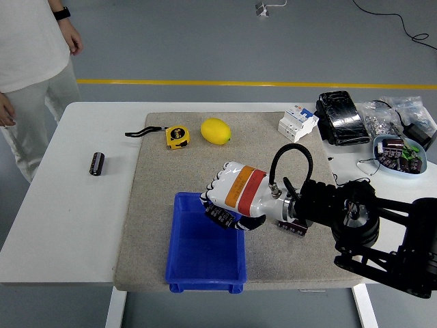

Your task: Pick up the battery,place it into the box

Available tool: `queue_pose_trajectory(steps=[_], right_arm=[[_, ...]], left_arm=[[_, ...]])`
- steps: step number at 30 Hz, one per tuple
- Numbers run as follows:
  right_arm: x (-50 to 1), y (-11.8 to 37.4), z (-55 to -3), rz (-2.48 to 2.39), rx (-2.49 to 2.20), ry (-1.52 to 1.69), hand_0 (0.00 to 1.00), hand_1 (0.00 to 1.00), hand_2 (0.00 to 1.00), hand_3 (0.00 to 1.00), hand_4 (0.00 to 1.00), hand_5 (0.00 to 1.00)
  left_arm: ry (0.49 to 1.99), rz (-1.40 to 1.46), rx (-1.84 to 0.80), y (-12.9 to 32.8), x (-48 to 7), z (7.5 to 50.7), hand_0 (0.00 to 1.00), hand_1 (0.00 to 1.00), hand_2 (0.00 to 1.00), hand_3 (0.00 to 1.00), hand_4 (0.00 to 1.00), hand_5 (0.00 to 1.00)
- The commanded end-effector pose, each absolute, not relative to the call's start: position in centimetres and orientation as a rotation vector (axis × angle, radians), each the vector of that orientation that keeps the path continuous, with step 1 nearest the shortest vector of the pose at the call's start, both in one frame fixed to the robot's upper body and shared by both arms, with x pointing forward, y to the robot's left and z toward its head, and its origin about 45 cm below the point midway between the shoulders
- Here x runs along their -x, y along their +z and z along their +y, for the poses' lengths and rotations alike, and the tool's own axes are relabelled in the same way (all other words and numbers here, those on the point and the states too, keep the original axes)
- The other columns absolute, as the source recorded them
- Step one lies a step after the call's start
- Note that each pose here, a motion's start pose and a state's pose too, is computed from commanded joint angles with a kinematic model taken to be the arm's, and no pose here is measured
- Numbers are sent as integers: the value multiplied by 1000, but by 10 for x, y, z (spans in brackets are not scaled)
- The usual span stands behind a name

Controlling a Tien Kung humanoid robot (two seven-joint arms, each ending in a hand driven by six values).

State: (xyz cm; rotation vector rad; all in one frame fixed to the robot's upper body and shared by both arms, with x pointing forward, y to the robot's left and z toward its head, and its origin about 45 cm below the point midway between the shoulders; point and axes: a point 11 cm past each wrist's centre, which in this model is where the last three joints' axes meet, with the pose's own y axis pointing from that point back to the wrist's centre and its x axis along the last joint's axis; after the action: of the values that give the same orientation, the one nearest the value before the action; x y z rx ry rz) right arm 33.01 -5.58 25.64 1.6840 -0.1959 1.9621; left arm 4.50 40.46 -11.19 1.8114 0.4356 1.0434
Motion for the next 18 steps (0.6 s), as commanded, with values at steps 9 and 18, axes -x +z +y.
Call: queue_pose_trajectory(steps=[9, 18], right_arm=[[-326, 253, -47, -157, -1689, 1983, 282, 446, 669, 963, 900, 214], [-336, 260, -53, -186, -1658, 1966, 296, 468, 779, 998, 946, 215]], left_arm=[[1038, 436, -1813, -112, -45, 406, 680, 633, 684, 629, 627, 710], [1041, 427, -1812, -111, -49, 407, 680, 631, 683, 628, 628, 710]])
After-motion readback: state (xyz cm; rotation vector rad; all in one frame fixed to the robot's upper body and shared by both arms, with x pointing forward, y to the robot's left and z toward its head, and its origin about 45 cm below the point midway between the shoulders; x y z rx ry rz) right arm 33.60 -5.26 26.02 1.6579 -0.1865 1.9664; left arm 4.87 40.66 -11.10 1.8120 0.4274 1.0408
